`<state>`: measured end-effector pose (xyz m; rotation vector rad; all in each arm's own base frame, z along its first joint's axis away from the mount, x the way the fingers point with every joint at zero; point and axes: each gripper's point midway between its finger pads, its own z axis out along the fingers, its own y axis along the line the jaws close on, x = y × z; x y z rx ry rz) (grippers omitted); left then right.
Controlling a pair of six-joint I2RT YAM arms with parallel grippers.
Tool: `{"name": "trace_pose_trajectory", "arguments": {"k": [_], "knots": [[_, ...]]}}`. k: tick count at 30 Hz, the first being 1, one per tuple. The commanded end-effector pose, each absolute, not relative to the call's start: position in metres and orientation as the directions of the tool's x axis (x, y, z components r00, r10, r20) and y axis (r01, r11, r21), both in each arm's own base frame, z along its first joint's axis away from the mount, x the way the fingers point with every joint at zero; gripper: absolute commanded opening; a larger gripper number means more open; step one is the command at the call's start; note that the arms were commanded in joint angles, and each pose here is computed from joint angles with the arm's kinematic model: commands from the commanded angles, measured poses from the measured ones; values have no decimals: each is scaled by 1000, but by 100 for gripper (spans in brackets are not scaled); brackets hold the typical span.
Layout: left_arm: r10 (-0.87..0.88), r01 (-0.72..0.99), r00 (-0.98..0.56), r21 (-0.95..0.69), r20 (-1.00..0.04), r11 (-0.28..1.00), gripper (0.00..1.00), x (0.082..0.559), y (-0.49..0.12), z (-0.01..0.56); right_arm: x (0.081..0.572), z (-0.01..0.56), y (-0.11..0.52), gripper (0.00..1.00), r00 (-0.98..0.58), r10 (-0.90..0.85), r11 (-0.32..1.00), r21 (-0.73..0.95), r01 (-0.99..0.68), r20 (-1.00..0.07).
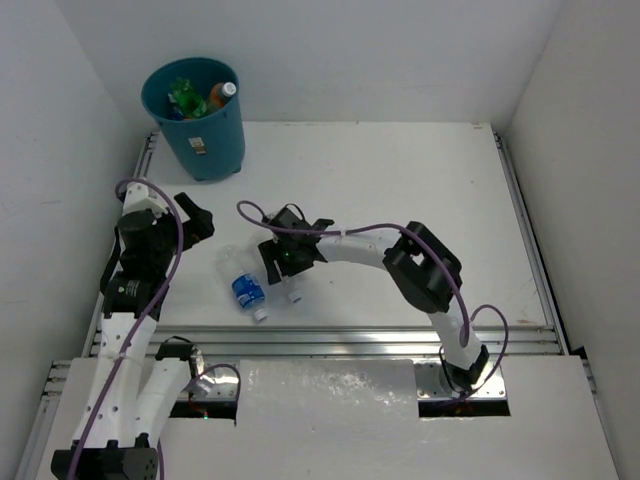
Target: Put the plastic bottles in the bin
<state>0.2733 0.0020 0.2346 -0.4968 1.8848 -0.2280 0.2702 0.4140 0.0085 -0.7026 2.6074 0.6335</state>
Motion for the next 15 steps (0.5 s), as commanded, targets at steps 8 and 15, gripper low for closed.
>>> {"name": "trace_pose_trajectory", "arguments": {"k": [8,15], "knots": [[-431,-101,-308,-421,-848,901,100,284,-19,246,286,10,338,20,-777,-368,895,31,-444,-510],[-402,244,-500,-570,-767,785,100,273,-111,253,262,122,313,20,-636,-154,766,316,-561,-756]]}}
